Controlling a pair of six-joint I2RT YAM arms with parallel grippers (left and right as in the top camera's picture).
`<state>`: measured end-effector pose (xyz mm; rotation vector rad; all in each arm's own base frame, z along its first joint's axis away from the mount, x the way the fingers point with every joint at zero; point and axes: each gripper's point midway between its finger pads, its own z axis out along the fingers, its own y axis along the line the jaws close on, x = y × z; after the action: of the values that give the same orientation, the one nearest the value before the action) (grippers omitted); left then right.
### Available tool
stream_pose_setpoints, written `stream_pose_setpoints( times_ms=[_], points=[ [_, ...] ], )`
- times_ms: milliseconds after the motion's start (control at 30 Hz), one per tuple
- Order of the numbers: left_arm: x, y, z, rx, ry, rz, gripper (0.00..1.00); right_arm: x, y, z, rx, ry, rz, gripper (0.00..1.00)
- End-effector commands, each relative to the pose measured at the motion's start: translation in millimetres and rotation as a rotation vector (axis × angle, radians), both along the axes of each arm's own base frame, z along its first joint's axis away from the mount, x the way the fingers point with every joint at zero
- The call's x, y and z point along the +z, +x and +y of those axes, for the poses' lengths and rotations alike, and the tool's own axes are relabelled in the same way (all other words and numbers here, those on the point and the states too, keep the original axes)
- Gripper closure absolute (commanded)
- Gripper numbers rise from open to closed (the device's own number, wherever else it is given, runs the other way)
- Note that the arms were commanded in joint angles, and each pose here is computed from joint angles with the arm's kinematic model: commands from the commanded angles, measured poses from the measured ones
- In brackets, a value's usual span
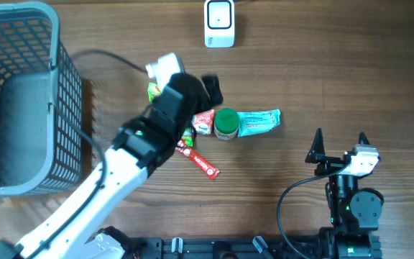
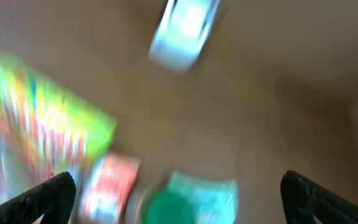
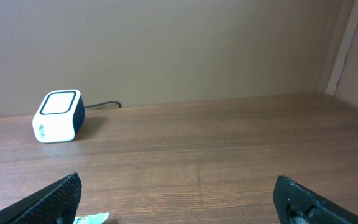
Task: Scan the item barcode
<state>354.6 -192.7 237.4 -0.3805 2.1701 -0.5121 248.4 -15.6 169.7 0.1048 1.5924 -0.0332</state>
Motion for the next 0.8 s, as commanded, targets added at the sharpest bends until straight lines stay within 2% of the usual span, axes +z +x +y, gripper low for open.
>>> stream_pose_setpoints(
  times_ms=[0, 67, 133, 200, 333, 467, 633, 767],
  points=[
    [129.4, 29.9, 44.2, 0.055, 0.388, -0.394, 0.0, 1.3, 0.0, 2.7, 0.015, -0.013, -0.005, 0.0],
    [190.4, 36.0, 59.9, 0.075, 0.474, -0.54, 0.0, 1.3, 0.0, 2.7, 0.015, -0.013, -0.005, 0.0],
    [225.8, 36.0, 74.3, 0.106, 0.523, -0.613, 0.0, 1.3, 0.0, 2.7, 0.015, -0.013, -0.005, 0.0],
    [267.1, 30.4, 98.6, 0.145, 0.626, -0.674, 0.0, 1.3, 0.0, 2.7, 0.015, -0.013, -0.005, 0.0],
    [293.7, 8.7, 139.1, 0.243, 0.713, -0.635, 0.0, 1.3, 0.0, 2.7, 0.015, -0.013, -0.005, 0.0],
    [288.6, -6.8, 154.2, 0.221, 0.791, -0.579, 0.0, 1.3, 0.0, 2.7, 0.015, -0.013, -0.005, 0.0],
    [302.7, -28.3, 172.5, 0.267, 0.766, -0.608, 0.0, 1.3, 0.0, 2.7, 0.015, -0.013, -0.005, 0.0],
    [306.8, -55.6, 197.1, 0.34, 0.597, -0.635, 0.0, 1.3, 0.0, 2.7, 0.015, -0.013, -0.005, 0.0]
  ],
)
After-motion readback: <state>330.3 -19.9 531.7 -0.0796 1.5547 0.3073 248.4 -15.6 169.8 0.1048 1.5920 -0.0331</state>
